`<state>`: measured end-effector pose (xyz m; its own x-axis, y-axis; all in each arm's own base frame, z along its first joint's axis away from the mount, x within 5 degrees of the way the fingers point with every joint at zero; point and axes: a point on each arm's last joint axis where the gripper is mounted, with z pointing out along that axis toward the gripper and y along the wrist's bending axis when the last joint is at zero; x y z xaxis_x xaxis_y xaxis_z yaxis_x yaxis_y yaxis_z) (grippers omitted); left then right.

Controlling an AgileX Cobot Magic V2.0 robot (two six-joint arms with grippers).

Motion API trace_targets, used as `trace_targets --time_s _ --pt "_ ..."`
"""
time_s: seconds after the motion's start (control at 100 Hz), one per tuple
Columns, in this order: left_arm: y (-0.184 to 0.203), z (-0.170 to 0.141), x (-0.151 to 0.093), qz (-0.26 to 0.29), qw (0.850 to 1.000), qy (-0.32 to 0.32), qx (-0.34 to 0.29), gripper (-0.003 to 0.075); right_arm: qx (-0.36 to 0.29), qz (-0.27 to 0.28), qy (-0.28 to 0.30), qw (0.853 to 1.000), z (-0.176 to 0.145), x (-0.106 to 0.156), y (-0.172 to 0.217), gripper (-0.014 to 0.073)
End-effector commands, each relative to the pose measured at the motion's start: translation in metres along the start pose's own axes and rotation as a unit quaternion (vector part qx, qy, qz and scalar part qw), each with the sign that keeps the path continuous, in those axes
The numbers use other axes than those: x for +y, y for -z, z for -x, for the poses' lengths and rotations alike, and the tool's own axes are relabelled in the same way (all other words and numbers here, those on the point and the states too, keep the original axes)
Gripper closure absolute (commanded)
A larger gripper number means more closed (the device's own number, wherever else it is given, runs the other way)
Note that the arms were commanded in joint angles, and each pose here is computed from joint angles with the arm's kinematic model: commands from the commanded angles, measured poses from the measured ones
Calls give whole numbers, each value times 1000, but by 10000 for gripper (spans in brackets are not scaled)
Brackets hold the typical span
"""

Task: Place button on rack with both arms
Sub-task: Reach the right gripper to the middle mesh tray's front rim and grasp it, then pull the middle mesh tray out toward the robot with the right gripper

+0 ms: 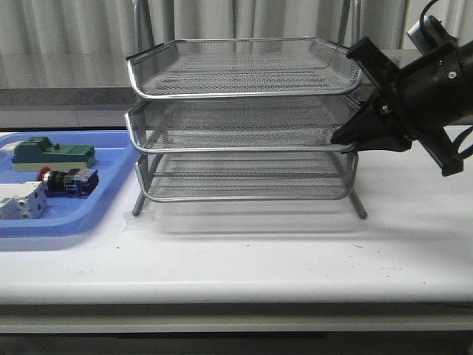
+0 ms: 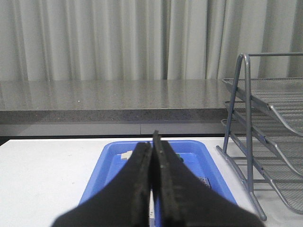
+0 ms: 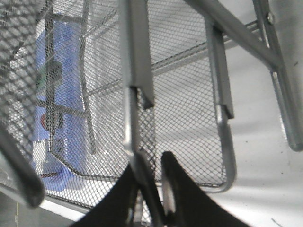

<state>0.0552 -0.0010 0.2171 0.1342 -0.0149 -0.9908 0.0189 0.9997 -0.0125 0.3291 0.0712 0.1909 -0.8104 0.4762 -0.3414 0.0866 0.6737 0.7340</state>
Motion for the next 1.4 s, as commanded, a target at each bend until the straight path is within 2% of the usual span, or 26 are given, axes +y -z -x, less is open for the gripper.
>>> trace_targets --time_s 0.0,0.34,0.8,1.2,1.29,1.39 --pt "2 -8 0 1 1000 7 -28 740 5 44 9 999 1 18 11 594" --pt "2 -8 0 1 1000 7 -28 740 66 5 32 997 -39 -1 11 594" --pt "2 -8 0 1 1000 7 -28 740 68 -21 40 997 -97 -13 54 594" --pt "2 -8 0 1 1000 7 -28 740 34 -34 52 997 -101 -14 67 587" --pt "2 -8 0 1 1000 7 -28 740 20 -35 65 997 -99 -12 71 524" --pt "2 -8 0 1 1000 7 -28 740 4 -26 80 996 -98 -6 78 381"
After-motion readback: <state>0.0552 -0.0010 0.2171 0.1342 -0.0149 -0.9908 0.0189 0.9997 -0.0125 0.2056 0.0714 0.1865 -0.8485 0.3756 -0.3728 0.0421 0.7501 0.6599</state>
